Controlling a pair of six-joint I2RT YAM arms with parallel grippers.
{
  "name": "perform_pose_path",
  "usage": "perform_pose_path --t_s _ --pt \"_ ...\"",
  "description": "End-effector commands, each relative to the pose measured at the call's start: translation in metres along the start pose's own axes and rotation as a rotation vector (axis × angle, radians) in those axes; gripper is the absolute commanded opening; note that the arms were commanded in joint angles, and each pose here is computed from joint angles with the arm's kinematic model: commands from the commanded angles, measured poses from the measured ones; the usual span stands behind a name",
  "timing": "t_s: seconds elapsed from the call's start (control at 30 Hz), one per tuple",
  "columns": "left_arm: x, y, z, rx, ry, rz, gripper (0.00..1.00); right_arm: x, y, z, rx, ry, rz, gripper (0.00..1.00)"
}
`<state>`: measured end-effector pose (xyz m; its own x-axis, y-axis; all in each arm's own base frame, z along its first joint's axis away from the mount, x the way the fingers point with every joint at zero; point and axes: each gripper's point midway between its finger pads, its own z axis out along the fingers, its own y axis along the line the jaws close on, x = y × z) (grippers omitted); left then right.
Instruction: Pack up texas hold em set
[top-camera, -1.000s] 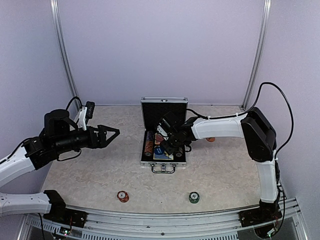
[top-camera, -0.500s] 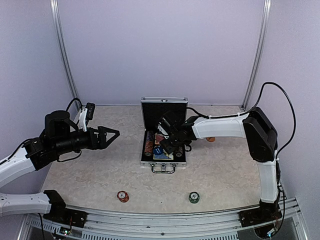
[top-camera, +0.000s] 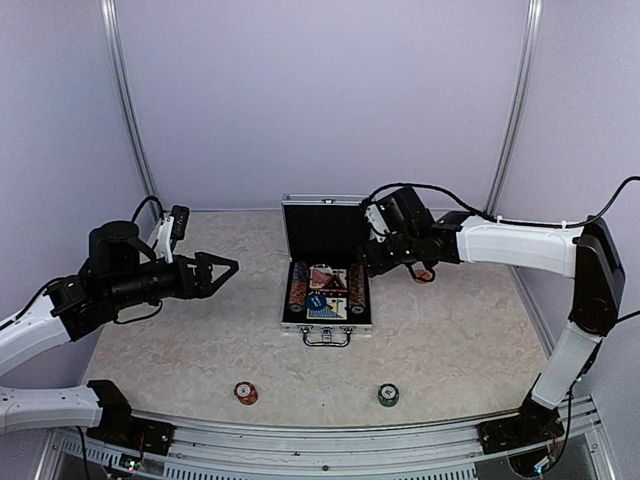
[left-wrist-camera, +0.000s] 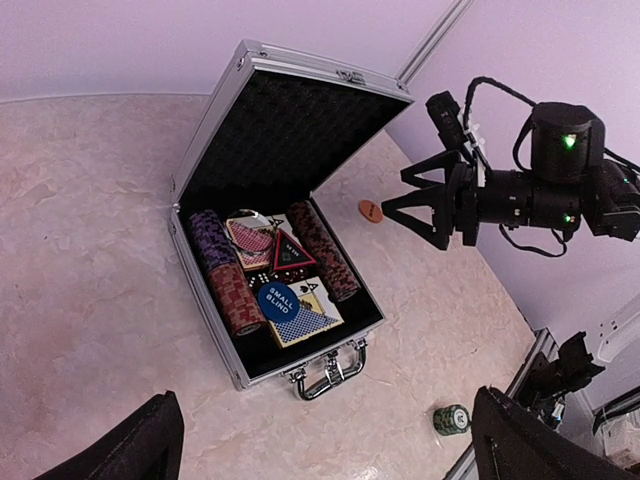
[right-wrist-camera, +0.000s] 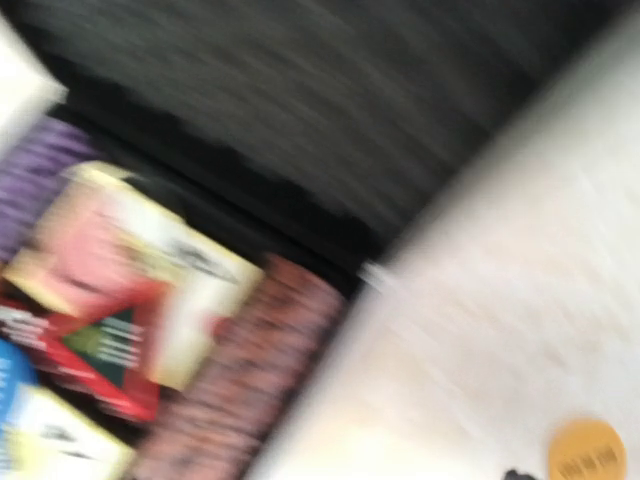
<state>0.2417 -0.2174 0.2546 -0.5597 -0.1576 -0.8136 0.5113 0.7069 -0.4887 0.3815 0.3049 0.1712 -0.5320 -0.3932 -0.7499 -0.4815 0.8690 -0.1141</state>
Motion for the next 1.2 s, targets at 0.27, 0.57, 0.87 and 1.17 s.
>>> perform_pose_path --t_s 0.27,0.57,0.87,1.17 --pt "-0.001 -0.002 -0.001 0.018 -0.011 -0.003 0.99 0.084 -0.086 0.046 0.052 0.159 0.226 0.88" --pt "0.001 -0.001 0.001 0.019 -0.006 -0.013 0.99 0.113 -0.131 0.083 0.107 0.219 0.334 0.89" --pt "0.0 -0.002 0.005 0.024 -0.003 -0.019 0.99 0.121 -0.152 0.104 0.082 0.228 0.402 0.89" --pt "-0.001 -0.003 0.006 0.024 0.0 -0.018 0.99 0.13 -0.152 0.116 0.069 0.254 0.419 0.82"
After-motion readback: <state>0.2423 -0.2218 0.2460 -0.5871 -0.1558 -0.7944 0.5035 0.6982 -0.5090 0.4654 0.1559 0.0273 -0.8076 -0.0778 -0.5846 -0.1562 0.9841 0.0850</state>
